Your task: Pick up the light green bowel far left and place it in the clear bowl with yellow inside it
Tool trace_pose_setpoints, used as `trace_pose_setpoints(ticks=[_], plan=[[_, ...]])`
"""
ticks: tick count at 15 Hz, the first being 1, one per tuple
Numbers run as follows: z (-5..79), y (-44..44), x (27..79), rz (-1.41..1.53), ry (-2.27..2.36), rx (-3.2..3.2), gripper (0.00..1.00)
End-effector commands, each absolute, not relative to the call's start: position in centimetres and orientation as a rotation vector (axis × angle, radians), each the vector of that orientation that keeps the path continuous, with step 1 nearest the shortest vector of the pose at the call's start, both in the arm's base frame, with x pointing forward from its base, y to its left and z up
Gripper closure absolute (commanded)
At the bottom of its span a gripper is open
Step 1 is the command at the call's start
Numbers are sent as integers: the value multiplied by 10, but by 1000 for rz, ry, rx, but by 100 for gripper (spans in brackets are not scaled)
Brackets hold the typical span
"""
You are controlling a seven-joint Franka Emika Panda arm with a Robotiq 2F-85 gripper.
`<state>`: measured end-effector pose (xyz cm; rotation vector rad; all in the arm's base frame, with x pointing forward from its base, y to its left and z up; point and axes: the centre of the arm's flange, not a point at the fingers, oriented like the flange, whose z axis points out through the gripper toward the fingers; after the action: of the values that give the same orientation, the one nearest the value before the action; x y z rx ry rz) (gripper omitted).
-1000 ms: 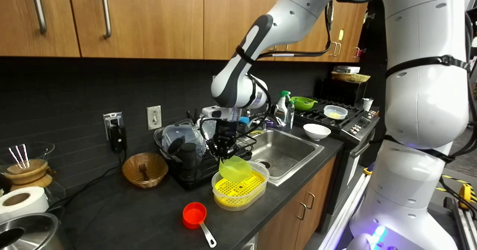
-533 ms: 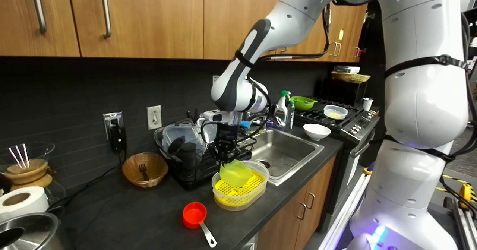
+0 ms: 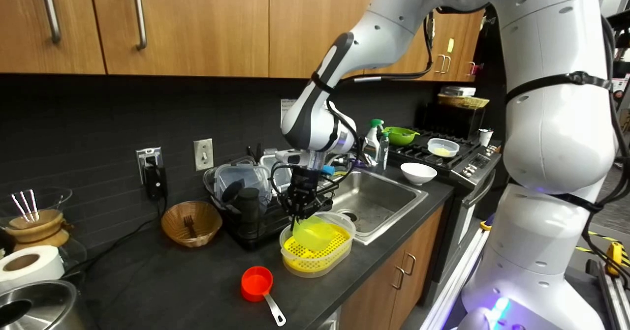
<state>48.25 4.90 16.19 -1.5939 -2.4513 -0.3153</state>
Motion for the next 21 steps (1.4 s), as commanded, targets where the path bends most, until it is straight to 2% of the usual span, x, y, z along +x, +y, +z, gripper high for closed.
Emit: trace_pose_setpoints(ticks=[1,11,21], plan=[[155,42,482,-367,-2470,-1586,99],[152,47,499,-447,-2494,-1624,99],[147,37,485,-467,-2320,-1739,99]])
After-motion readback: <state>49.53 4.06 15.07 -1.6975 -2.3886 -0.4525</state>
